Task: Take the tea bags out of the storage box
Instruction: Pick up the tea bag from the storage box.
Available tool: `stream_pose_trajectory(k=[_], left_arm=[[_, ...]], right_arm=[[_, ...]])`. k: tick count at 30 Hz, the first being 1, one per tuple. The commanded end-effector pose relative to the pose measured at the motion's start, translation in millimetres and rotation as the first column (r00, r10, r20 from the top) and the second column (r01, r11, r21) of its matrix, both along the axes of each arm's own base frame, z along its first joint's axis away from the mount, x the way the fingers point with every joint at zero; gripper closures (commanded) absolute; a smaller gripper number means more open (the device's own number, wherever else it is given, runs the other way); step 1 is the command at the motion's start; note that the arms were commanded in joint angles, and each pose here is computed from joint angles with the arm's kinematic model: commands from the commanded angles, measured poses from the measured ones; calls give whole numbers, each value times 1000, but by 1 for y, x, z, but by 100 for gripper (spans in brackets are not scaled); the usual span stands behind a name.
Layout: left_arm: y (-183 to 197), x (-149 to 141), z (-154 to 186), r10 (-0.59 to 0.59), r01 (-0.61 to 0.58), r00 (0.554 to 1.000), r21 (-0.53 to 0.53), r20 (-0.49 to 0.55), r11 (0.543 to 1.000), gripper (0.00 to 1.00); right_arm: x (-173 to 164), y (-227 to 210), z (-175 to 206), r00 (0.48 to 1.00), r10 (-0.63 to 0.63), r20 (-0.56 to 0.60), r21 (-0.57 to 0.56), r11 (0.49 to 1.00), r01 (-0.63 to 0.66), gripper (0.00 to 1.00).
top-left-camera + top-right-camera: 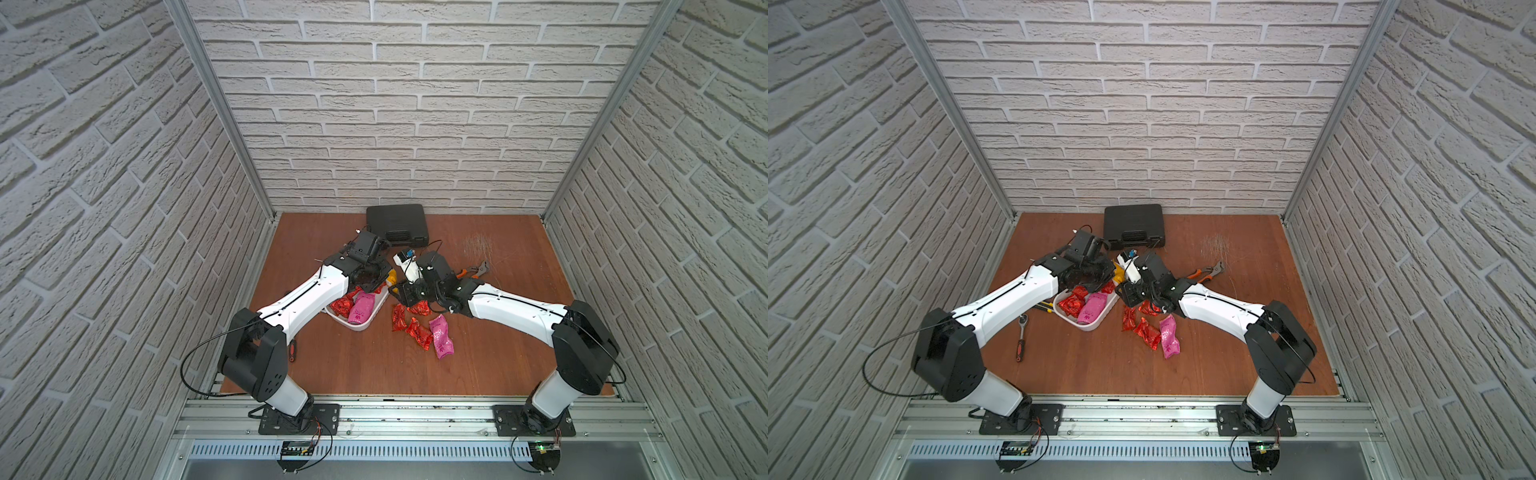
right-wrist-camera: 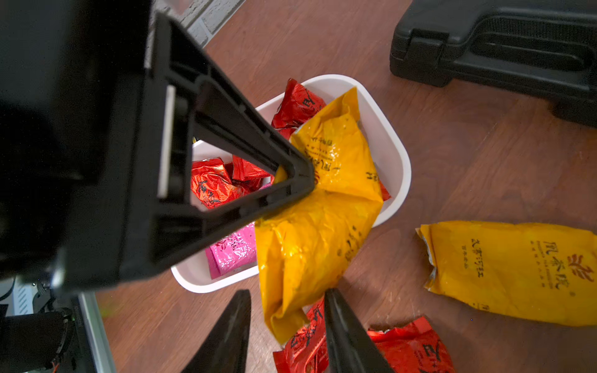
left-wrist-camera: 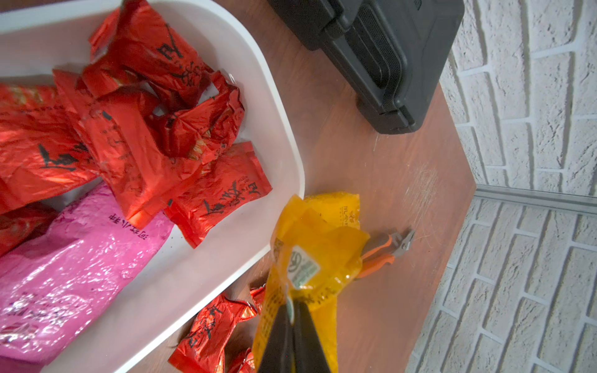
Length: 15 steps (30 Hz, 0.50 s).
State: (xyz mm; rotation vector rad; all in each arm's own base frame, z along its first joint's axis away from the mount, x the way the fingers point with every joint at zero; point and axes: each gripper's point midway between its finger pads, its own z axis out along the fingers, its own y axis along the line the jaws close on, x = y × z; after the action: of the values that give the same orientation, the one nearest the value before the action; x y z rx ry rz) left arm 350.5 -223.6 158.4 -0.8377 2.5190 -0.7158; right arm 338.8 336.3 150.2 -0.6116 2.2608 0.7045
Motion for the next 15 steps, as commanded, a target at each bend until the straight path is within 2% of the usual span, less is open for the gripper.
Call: stream_pose_trajectory(k=[1,4,7,10,12,13,14,15], left_arm=[[-2,-3,4,10,-10,1000,-25,13,1000,100],[-1,-5,4,14,-14,1000,-26,9,1000,99],[4,-4,10,16,-15,999,-7,36,1000,86],[8,-3,16,11,-11,998,12,66,1000,73],[10,-2,21,6,-8,996,20,87,1000,73],[12,-2,22,10,-12,996,23,92,1000,77],[14,-2,24,16,-19,996,27,92,999,75],[16,-2,24,17,-21,996,37,93,999,67]], right_arm=[[10,11,26,997,-5,71,67,998,0,74],[8,7,26,997,-16,72,65,998,11,88],[2,-2,28,997,-36,68,64,997,32,96],[-8,-14,30,996,-62,59,68,996,58,97],[-14,-23,30,996,-78,51,69,995,75,98],[-17,-27,30,995,-84,47,65,995,81,98],[-20,-30,30,995,-90,44,63,994,87,97],[-23,-35,29,994,-99,35,57,994,97,97]])
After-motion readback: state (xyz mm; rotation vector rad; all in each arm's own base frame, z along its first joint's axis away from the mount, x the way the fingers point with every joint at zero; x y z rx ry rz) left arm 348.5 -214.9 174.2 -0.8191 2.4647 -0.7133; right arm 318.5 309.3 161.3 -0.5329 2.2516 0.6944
